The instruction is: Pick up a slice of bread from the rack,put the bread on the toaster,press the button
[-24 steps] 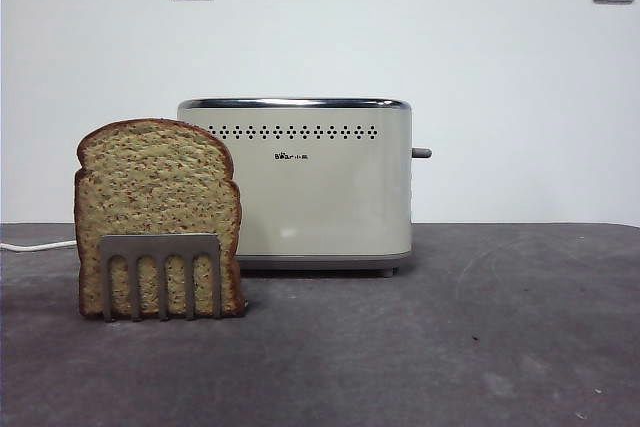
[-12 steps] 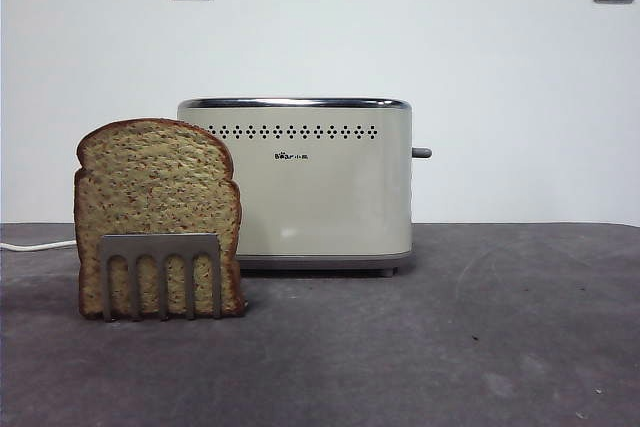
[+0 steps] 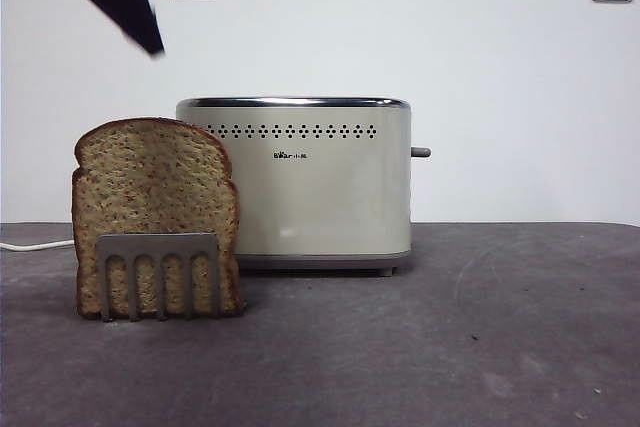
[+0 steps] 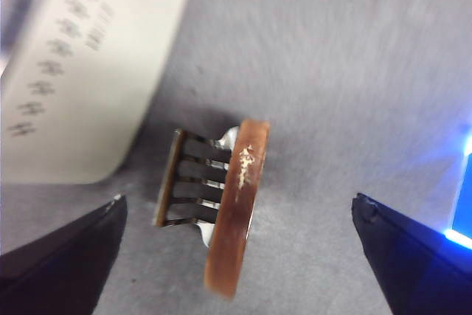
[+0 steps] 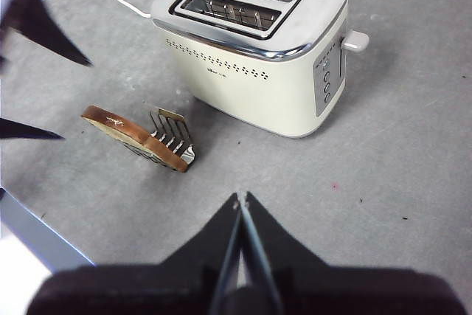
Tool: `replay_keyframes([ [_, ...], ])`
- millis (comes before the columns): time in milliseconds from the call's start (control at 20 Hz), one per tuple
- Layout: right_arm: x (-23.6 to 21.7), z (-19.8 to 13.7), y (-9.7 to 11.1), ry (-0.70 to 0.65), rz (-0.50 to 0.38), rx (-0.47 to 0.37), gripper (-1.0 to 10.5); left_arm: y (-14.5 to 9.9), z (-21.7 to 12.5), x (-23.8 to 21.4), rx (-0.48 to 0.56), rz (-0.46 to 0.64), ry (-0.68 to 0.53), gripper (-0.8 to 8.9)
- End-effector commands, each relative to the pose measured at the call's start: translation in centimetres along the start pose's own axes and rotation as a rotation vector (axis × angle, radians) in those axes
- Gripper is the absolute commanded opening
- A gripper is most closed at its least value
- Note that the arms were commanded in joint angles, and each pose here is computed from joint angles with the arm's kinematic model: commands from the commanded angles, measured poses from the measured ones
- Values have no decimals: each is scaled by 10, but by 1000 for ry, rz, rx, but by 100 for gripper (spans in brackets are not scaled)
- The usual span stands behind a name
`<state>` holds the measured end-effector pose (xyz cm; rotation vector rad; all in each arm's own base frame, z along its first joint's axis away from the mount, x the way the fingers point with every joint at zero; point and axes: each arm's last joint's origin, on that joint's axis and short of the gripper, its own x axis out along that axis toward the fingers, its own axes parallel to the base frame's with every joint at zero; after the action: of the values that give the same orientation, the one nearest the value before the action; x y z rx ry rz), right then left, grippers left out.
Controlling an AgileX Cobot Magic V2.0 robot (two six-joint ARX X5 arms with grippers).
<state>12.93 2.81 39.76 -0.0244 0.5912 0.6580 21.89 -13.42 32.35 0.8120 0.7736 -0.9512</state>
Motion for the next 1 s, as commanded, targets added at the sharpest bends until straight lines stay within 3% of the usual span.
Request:
replay_keyframes([
  [50,1,1,0,1,3,-9,-11,3,3,21,56,-33,45,593],
  [250,2,1,-1,6,4,-6,-12,9,1,50,63,-57,140,583],
  [450,2,1,-1,6,4,-6,-11,10,1,61,60,-75,164,299],
  [600,2,1,-1,6,4,-6,-11,10,1,61,59,-78,168,6],
  [1000,2,1,-1,6,4,-6,-11,9,0,57,57,-82,171,-9],
])
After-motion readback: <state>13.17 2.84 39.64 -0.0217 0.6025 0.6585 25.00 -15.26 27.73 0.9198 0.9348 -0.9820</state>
